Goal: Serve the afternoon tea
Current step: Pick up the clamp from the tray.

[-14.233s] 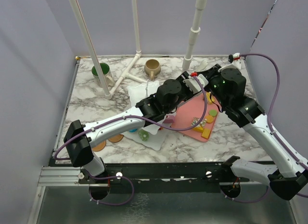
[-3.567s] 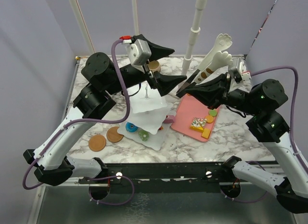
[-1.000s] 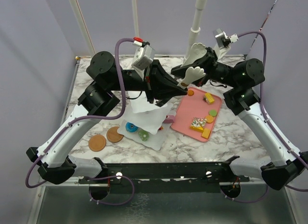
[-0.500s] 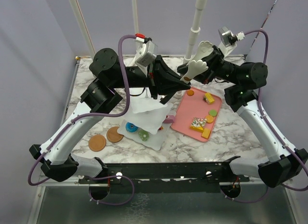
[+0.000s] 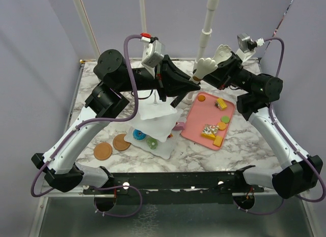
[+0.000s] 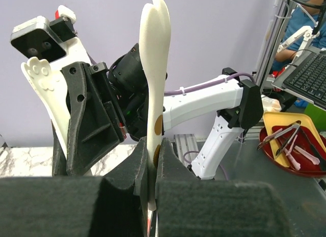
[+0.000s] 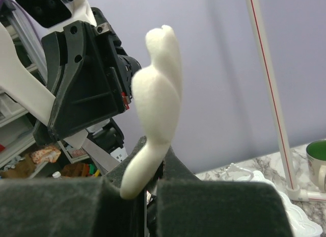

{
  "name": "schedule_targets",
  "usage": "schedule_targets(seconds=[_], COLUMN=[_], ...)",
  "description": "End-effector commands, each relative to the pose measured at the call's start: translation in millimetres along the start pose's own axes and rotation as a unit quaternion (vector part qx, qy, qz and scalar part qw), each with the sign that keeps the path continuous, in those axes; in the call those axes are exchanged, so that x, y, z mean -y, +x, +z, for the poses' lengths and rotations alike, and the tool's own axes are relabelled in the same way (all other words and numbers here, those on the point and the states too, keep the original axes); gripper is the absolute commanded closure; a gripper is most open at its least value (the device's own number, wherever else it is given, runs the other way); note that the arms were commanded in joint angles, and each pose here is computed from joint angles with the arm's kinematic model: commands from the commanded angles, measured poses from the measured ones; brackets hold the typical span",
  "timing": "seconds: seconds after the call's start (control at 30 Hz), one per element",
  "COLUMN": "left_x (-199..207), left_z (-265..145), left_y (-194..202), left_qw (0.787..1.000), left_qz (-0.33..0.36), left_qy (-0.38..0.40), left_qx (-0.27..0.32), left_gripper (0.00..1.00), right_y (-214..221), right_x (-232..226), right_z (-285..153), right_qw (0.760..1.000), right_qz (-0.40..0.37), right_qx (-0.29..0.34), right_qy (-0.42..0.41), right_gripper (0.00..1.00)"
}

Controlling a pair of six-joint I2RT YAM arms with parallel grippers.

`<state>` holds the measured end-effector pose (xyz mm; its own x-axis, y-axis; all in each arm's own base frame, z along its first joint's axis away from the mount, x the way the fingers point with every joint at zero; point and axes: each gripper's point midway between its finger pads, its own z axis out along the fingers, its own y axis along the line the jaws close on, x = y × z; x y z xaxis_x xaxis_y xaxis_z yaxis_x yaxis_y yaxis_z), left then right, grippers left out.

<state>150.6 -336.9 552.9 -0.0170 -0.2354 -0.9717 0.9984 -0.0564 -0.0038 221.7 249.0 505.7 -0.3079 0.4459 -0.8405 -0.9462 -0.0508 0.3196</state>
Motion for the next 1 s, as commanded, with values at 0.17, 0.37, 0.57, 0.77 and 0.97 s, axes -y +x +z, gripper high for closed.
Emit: schedule_targets(seconds=[0.17,0.37,0.57,0.77,0.97], left_x=[-22.9,-40.7,-40.6,-46.8,-68.8], left_z=[-39.3,-30.0,-21.5,-29.4,-50.4], left_y=[-100.9,-72.9,-44.4,-18.7,-0.8], left_qw=[0.973,0.979,0.988,0.98,0.902], left_qz=[0.13,0.102,0.11,0.175,0.406], left_qy=[-0.128,-0.129,-0.091,-0.094,-0.1], left_qx=[0.143,0.119,0.064,-0.004,-0.105], left_gripper=[1.0,1.0,0.22,0.01,0.01], right_y=[-10.1,-14.4,-10.9,13.1,42.9], right_x=[-44.1,-36.5,9.4,46.9,95.0], right_z=[-6.6,-2.1,-1.7,-31.4,-62.7], right_qw=[0.995,0.996,0.99,0.96,0.918], right_qz=[-0.061,-0.067,-0.059,-0.062,-0.006], right_qx=[-0.014,-0.023,-0.099,-0.177,-0.235], right_qy=[-0.077,-0.05,0.08,0.206,0.318], right_gripper=[0.99,0.99,0.99,0.99,0.99])
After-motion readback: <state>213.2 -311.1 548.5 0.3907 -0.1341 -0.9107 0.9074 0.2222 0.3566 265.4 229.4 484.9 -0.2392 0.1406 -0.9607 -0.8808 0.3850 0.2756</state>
